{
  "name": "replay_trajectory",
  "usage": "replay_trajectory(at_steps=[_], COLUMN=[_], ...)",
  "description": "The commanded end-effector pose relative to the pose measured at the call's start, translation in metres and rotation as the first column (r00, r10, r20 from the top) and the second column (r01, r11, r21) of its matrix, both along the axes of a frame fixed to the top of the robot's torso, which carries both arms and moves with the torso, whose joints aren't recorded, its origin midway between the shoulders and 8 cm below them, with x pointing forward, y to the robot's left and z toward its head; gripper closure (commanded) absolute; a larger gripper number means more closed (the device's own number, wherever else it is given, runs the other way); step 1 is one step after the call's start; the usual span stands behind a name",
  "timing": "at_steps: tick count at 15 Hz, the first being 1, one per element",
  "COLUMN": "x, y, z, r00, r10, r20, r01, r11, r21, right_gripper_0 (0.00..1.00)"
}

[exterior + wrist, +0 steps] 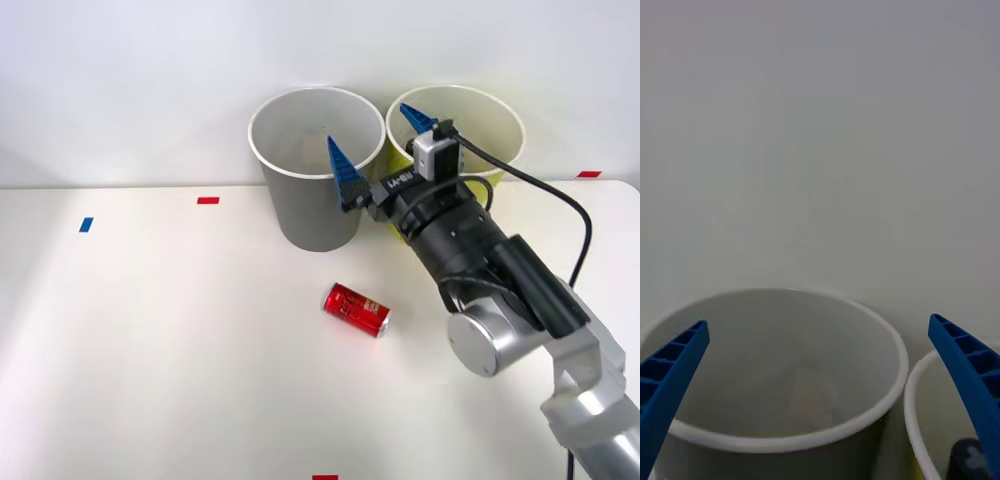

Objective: Put cans in the gray bin, plastic bottles in the light green bin

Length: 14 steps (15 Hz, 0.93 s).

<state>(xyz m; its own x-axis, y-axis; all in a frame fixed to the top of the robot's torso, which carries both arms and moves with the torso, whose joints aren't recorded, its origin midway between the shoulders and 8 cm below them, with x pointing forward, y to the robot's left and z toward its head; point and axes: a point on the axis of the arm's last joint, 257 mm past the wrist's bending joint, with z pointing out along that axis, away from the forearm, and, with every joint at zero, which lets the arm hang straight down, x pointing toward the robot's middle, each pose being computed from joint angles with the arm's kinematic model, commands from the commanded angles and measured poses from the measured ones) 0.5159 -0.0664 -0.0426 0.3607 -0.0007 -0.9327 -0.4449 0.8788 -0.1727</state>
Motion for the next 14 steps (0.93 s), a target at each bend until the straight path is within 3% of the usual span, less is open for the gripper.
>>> replay_trajectory(at_steps=[1,6,11,14], x=[-0.036,-0.075,-0.094,-0.106], y=[-0.026,-0.094,-0.163,-0.186], z=[-0.028,-0.096,-0.133,-0.14], r00=[0.998,0.973,0.913,0.892], r10=[-0.007,-0.14,-0.301,-0.36], r20=[-0.056,-0.185,-0.277,-0.271], r01=[0.007,0.163,0.351,0.405], r11=[1.0,0.979,0.924,0.905], r21=[-0.002,0.119,0.152,0.128], right_gripper_0=[0.0,0.0,0.0,0.0])
